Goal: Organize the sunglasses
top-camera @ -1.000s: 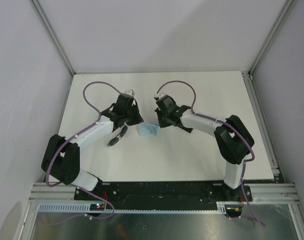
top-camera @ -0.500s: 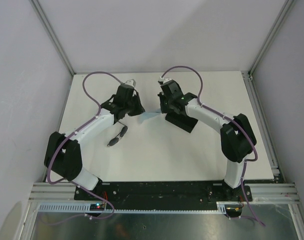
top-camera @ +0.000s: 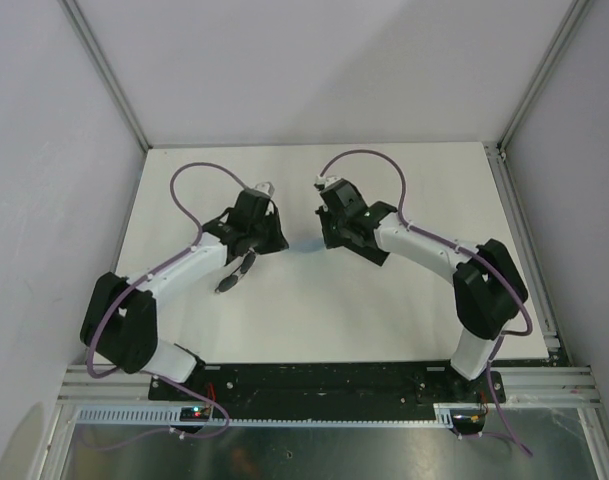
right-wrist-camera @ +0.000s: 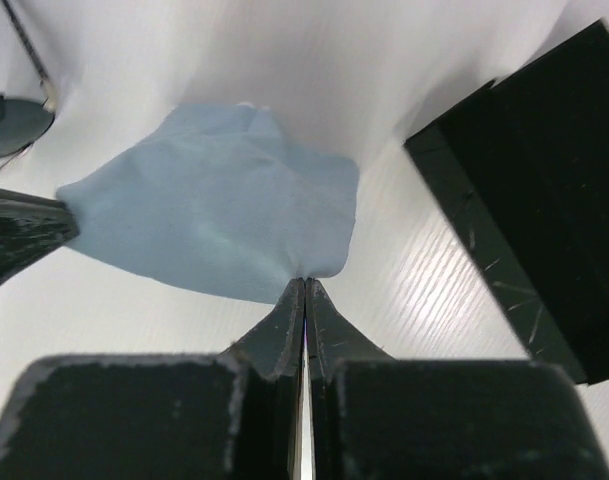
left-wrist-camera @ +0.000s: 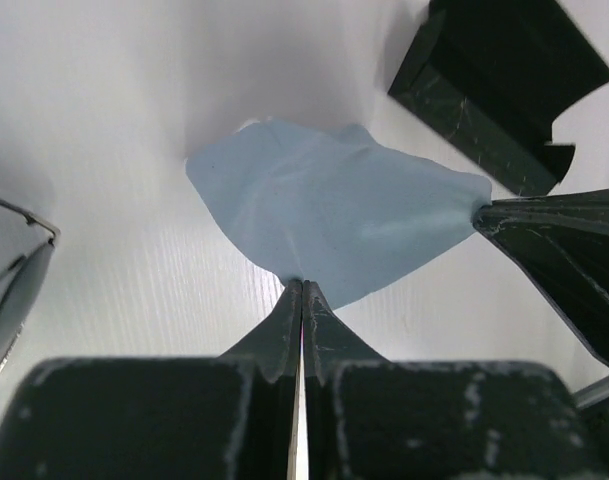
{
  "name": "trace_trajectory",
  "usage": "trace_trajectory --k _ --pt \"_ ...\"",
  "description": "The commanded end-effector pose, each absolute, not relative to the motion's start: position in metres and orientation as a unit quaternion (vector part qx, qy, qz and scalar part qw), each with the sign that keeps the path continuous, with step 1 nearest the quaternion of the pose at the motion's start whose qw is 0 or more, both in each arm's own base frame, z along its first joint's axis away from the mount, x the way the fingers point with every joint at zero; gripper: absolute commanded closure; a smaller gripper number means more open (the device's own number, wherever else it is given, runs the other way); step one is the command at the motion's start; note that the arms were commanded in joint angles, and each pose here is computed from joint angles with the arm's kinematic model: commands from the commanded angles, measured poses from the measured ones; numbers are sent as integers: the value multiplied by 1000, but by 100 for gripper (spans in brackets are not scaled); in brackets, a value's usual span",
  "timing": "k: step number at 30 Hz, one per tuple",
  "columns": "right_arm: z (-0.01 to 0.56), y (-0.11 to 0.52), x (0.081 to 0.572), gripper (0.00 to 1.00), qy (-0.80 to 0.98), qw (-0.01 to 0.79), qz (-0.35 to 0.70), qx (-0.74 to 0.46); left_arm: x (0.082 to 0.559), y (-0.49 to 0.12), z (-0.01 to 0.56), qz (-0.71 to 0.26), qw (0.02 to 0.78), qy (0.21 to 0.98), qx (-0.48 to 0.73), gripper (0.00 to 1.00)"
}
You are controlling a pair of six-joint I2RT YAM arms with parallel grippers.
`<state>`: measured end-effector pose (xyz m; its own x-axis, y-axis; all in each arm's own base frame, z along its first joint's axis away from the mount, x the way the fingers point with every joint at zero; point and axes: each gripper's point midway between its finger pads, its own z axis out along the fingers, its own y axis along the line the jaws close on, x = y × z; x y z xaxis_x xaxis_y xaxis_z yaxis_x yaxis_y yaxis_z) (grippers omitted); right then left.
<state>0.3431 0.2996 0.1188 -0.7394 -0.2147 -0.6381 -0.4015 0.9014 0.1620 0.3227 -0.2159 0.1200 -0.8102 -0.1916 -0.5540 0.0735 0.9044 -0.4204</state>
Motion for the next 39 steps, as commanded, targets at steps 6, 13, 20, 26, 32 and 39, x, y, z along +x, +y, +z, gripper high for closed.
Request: trace_trajectory --k 6,13,20,26,32,39 --pt "138 303 286 100 915 324 159 -179 276 -234 149 -260 329 908 -9 100" --pt "139 299 238 100 918 312 154 -191 223 -249 152 -295 313 903 11 100" --pt "141 294 197 100 919 299 173 -188 184 -254 138 -314 282 906 12 100" --pt "137 287 193 100 924 297 160 -182 188 -251 133 -298 293 909 6 100" --pt "119 287 218 100 930 283 162 -170 219 -248 127 -250 313 916 -2 100" --pt "111 279 261 100 931 272 197 -141 258 -244 125 -225 322 920 2 100"
